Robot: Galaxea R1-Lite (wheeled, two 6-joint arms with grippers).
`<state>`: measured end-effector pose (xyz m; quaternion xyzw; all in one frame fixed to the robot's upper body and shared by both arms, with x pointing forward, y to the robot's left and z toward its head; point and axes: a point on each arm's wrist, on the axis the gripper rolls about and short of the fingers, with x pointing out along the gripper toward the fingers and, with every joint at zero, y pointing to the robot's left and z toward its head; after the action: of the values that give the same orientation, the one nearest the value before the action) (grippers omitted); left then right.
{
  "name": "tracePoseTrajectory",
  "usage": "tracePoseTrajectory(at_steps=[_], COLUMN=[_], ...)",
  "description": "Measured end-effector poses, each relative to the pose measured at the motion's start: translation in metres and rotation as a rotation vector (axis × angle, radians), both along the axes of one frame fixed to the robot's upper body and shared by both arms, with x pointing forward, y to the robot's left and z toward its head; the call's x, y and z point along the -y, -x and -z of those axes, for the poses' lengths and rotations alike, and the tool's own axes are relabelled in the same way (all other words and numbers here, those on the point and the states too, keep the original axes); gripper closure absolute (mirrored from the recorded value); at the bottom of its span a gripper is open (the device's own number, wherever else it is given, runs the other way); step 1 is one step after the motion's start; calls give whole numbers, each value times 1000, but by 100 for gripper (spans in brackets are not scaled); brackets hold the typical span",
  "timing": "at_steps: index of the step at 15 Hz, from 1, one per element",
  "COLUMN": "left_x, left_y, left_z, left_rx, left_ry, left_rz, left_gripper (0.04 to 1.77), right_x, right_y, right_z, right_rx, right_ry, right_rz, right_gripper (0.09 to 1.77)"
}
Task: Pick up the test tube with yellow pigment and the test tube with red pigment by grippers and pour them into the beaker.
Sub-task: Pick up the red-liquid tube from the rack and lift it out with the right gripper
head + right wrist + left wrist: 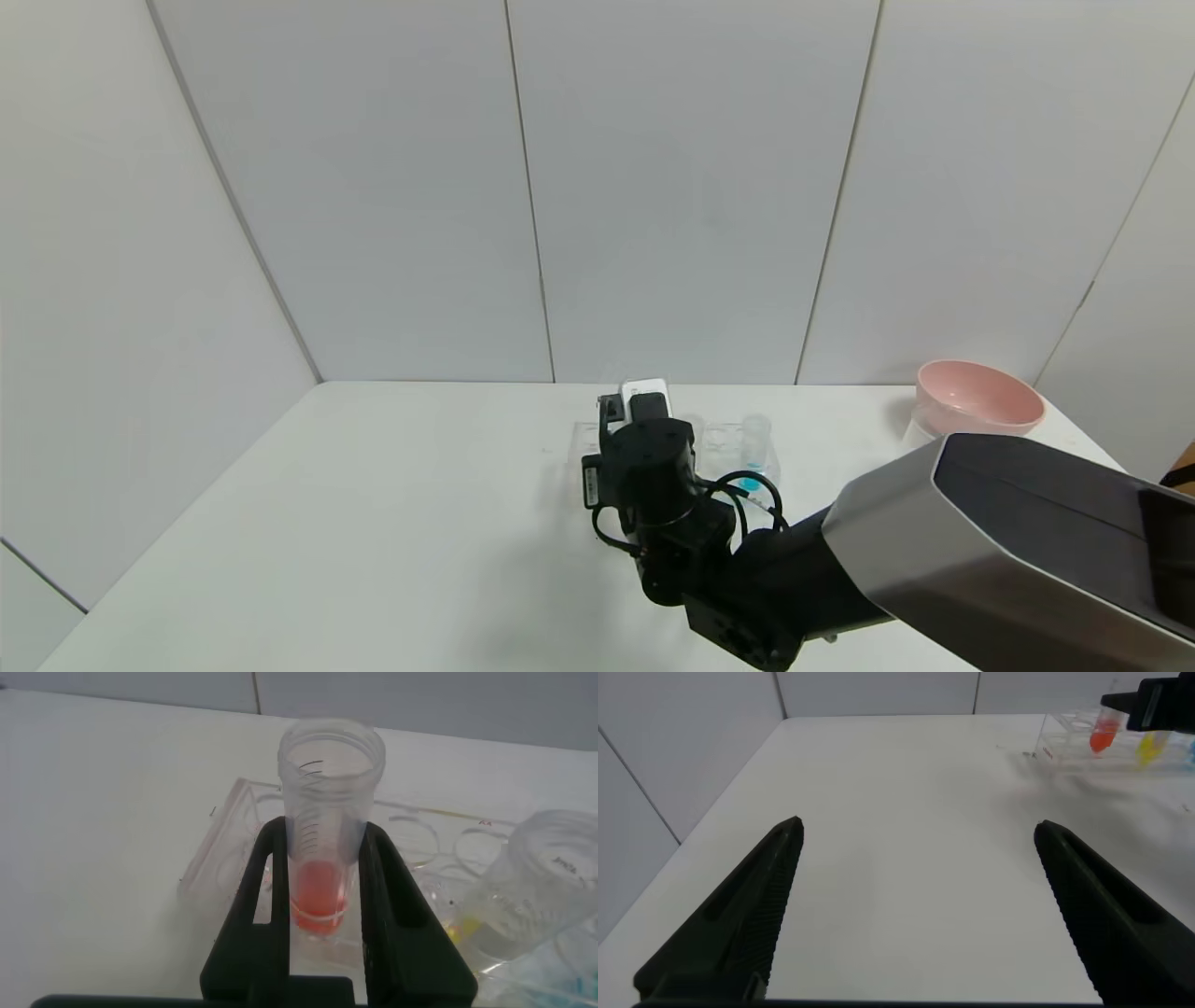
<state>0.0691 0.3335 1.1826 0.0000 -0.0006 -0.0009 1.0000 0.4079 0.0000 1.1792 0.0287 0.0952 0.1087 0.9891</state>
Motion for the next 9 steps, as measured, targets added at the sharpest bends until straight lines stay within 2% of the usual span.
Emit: tracePoseTrajectory(at_steps=[9], left_x=[0], left_y=[0], left_z=[0], left_rx=[0], left_ry=[0], left_rz=[0], left_gripper=[5], right_x=[2], right_y=[3], right_z=[-66], right_rx=[93], right_ry=[-102], right_rz=[-5], right_gripper=[136])
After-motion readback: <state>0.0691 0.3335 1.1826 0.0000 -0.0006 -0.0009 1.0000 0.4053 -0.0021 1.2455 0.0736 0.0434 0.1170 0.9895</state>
